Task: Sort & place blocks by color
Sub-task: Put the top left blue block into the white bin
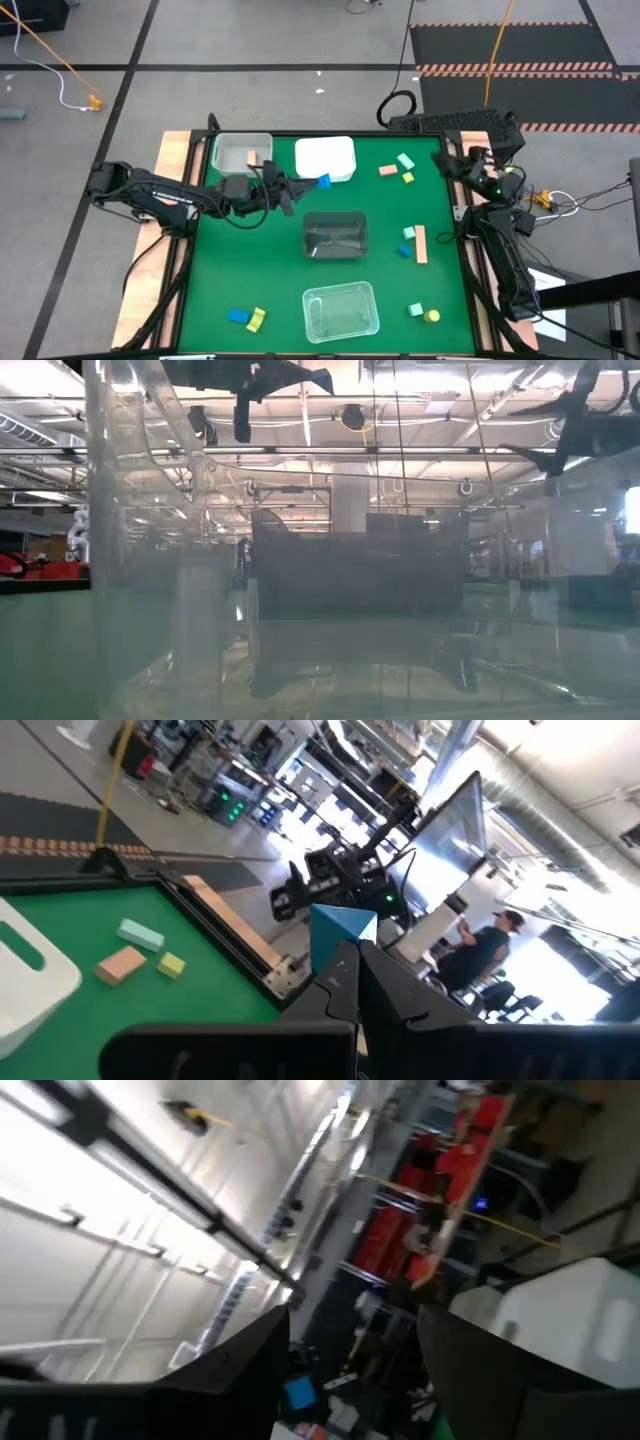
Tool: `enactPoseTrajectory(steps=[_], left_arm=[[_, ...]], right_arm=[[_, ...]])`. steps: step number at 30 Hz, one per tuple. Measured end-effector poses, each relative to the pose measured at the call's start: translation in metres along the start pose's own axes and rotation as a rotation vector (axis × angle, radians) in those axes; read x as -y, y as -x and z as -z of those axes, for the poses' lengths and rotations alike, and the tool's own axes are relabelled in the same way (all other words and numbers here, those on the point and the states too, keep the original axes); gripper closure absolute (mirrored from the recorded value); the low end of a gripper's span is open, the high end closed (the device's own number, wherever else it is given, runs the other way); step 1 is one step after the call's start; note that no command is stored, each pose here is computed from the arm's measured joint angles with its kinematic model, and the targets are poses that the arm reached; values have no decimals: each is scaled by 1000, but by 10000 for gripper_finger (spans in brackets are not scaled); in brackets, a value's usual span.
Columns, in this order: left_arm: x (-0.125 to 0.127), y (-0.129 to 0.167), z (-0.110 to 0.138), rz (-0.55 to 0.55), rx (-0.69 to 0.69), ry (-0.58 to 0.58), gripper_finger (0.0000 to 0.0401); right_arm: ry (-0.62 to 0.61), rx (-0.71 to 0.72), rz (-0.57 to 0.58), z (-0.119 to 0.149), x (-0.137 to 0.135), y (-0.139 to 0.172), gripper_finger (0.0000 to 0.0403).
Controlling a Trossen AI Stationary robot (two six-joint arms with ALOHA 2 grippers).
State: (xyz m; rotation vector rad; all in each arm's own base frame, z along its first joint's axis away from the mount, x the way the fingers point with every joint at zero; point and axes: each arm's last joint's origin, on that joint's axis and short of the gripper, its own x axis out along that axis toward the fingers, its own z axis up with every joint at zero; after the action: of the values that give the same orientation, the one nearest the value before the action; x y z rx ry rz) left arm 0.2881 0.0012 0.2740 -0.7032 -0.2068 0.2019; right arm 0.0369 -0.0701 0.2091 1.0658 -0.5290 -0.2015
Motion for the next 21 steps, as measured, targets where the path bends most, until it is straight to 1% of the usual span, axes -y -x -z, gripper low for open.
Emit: enactPoseTrajectory(steps=[2, 4, 6, 8, 11, 14, 21], left_arm=[[0, 0, 0, 9, -8, 12, 401], [0, 0, 0, 11, -10, 29, 401], [0, 0, 0, 10, -9, 38, 401], [0, 0, 0, 8, -7, 47, 401], [0, 0, 0, 8, -7, 58, 401], [0, 0, 0, 12, -9, 84, 401], [1, 0, -2, 24, 3, 104, 401]], right_arm=[[10, 4, -64, 1, -8, -1, 190], [52, 6, -127, 2, -16, -2, 190], [99, 12, -160, 2, -22, -2, 190], [164, 38, -213, 0, -42, -3, 190], [208, 49, -240, -3, -59, -5, 190], [219, 39, -241, -6, -70, -8, 190], [263, 39, -198, -21, -80, -22, 190]])
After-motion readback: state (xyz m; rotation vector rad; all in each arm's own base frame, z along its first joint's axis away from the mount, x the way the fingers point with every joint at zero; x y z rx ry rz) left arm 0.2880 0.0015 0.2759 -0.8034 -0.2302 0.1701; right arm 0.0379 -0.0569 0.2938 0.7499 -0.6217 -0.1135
